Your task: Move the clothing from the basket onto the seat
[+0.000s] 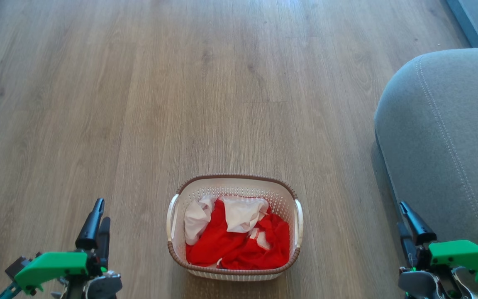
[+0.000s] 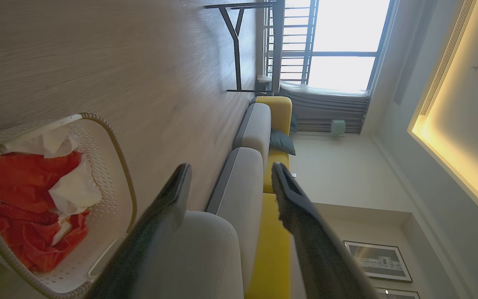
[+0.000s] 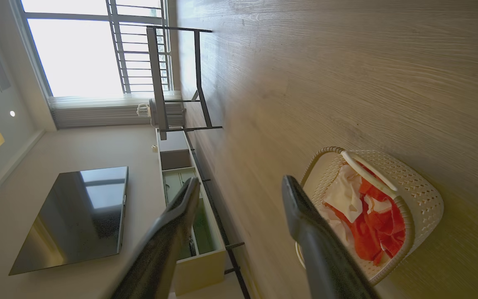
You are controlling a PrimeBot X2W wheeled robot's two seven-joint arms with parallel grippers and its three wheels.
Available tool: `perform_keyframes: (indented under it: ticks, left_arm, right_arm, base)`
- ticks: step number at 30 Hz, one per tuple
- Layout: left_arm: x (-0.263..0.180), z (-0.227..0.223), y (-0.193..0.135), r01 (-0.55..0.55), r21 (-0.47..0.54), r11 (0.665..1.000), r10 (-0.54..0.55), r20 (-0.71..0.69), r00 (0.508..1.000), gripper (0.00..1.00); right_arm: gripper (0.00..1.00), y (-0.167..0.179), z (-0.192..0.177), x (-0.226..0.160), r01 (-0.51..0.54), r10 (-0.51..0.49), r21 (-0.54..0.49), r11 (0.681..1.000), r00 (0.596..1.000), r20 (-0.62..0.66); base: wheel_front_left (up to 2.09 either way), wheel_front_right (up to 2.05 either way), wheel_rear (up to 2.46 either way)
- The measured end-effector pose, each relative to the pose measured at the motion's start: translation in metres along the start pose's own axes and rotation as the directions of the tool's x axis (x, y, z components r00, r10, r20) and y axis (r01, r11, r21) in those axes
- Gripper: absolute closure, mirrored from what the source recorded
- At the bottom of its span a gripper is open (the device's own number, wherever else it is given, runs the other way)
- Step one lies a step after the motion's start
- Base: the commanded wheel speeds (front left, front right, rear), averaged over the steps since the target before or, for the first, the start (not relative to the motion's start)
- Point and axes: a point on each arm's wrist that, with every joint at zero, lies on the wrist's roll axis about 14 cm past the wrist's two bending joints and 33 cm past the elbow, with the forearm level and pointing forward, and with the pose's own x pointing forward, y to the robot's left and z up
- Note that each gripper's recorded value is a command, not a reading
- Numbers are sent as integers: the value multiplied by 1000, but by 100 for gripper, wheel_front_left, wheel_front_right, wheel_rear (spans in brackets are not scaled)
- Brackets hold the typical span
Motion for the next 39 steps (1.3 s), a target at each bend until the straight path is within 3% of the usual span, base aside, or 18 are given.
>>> perform_keyframes:
  ticks: [10, 22, 39]
  left_arm:
    - [0, 1, 2, -9, 110, 994, 7, 14, 1000, 0]
    - [-1, 8, 1, -17, 289, 957, 6, 36, 999, 0]
    - [1, 13, -8, -8, 514, 858, -28, 61, 998, 0]
  right_arm:
    - [0, 1, -1, 1, 0, -1, -182, 983, 1000, -5]
    - [0, 15, -3, 3, -47, 39, -417, 908, 999, -27]
    - [0, 26, -18, 4, -134, 73, -687, 714, 990, -117]
  base:
    - [0, 0, 0]
    - [0, 0, 0]
    - [0, 0, 0]
